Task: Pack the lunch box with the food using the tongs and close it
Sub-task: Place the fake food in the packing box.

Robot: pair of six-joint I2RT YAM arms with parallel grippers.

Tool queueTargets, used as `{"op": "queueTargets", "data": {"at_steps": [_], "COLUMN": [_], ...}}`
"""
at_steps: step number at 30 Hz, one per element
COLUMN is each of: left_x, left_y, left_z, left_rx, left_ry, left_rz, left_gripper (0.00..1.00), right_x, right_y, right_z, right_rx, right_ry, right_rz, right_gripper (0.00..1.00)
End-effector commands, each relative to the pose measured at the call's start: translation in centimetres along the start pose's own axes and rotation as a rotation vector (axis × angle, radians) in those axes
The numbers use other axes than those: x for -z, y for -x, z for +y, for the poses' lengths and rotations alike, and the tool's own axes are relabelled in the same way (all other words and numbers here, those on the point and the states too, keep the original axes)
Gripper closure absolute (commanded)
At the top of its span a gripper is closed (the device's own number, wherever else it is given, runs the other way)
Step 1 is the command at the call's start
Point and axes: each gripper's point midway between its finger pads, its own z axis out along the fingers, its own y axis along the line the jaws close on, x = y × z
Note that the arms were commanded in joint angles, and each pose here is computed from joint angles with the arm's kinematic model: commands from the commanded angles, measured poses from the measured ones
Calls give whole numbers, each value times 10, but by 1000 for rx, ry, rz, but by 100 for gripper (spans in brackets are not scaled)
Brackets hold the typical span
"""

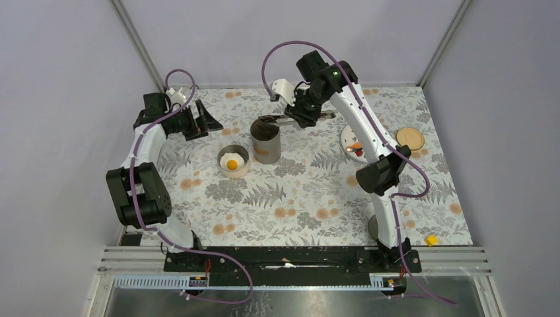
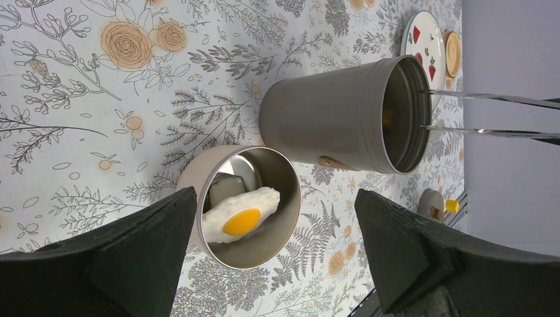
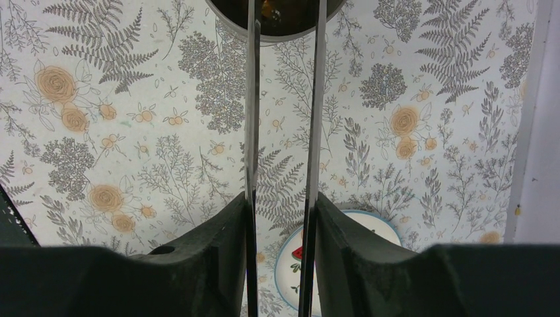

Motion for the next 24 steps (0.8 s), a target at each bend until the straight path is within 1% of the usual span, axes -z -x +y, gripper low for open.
{"op": "queueTargets", "data": {"at_steps": [1,9,13,17,24], "left_x": [3,3,4,4,4], "left_y": [12,12,12,12,12], "left_z": [-11,-11,-11,-12,-13], "left_rx": [-53,-53,-56,-56,-58], "left_ry": [-38,-37,-37,-38,-44], "left_rz": [-32,-32,-34,-34,-35], "left_gripper": [1,1,1,1,1], "right_x": [8,25,47,71,112], "right_y": [12,21,13,-21,-120], "right_z": [-1,-1,-6,-20,-41], "right_rx": [1,-5,-62,-166,-354], "right_ry": [-19,-43,-52,-59,-120], "right_rz": [-45,-95,-139,-160,-114], "right_gripper": [55,57,57,57,57]}}
